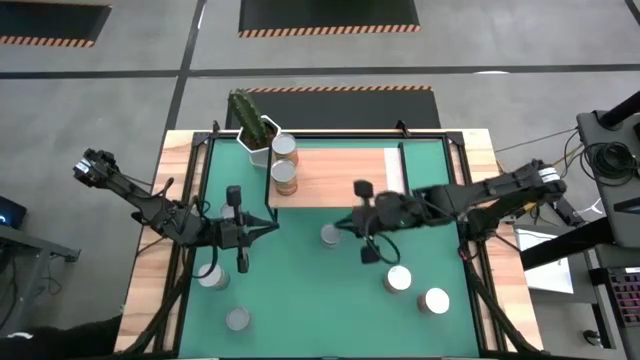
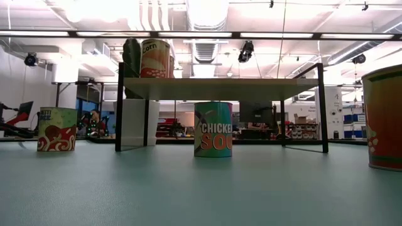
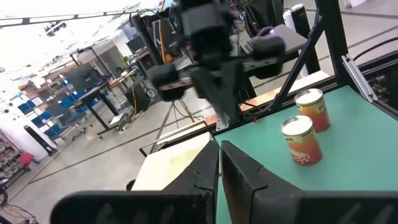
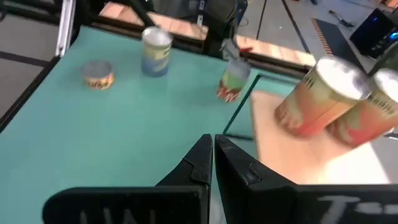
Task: Pick and place cans onto a shelf
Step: Put the canned peas on the shelf
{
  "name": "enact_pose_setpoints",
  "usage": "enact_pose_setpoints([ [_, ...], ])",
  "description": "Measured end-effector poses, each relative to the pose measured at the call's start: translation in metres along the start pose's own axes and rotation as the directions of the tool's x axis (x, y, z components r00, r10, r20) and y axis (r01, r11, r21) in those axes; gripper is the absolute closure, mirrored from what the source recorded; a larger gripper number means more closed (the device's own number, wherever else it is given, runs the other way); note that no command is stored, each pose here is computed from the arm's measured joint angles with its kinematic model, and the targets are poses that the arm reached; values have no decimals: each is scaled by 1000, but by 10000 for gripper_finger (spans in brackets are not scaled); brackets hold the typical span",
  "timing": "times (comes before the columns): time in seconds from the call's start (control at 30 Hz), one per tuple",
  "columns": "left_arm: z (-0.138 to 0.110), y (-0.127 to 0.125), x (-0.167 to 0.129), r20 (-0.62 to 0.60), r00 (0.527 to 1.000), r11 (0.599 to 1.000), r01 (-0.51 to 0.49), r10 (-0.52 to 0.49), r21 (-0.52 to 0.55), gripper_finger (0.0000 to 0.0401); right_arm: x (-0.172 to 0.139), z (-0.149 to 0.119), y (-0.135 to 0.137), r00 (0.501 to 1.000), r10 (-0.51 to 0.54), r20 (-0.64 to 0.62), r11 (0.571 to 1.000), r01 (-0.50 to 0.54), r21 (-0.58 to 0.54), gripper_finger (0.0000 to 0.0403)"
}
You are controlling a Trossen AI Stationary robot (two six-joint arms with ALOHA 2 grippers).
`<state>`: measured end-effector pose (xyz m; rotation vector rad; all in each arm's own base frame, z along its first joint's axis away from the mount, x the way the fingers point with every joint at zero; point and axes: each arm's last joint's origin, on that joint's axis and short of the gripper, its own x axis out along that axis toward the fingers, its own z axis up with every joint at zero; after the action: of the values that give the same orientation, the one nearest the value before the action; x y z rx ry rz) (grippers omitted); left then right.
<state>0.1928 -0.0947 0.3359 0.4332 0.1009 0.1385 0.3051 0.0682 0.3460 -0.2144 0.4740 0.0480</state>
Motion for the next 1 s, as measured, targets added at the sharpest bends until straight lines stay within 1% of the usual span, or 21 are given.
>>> enact_pose_setpoints([
  [0.07,0,0,0,0,1000,1000,0,0,-4,401,-2,-11,10,1000,-3,-8,1000,2,-14,394],
  [0.2,0,0,0,0,1000,1000,0,0,-23,401,-3,-31,25,1000,-10,22,1000,10,-23,394],
  [0.4,0,-1,1,-3,1000,997,1,-2,-77,401,-2,-56,35,996,7,93,999,-2,-46,394],
  [0.57,-4,-7,6,-26,1000,993,7,-11,-118,401,-4,-65,35,984,-4,180,996,20,-91,394],
  [0.73,-10,-18,15,-63,998,989,11,-20,-145,401,-11,-62,33,967,0,256,991,34,-128,394],
  [0.8,-12,-20,18,-86,996,986,-26,12,-164,401,-15,-61,34,963,5,270,989,36,-145,394],
  [0.93,-16,-21,21,-145,979,967,-168,141,-191,401,-21,-59,40,957,29,288,982,26,-186,394],
  [1.0,-18,-20,21,-161,974,960,-193,161,-202,401,-24,-57,43,952,43,302,979,20,-201,394],
])
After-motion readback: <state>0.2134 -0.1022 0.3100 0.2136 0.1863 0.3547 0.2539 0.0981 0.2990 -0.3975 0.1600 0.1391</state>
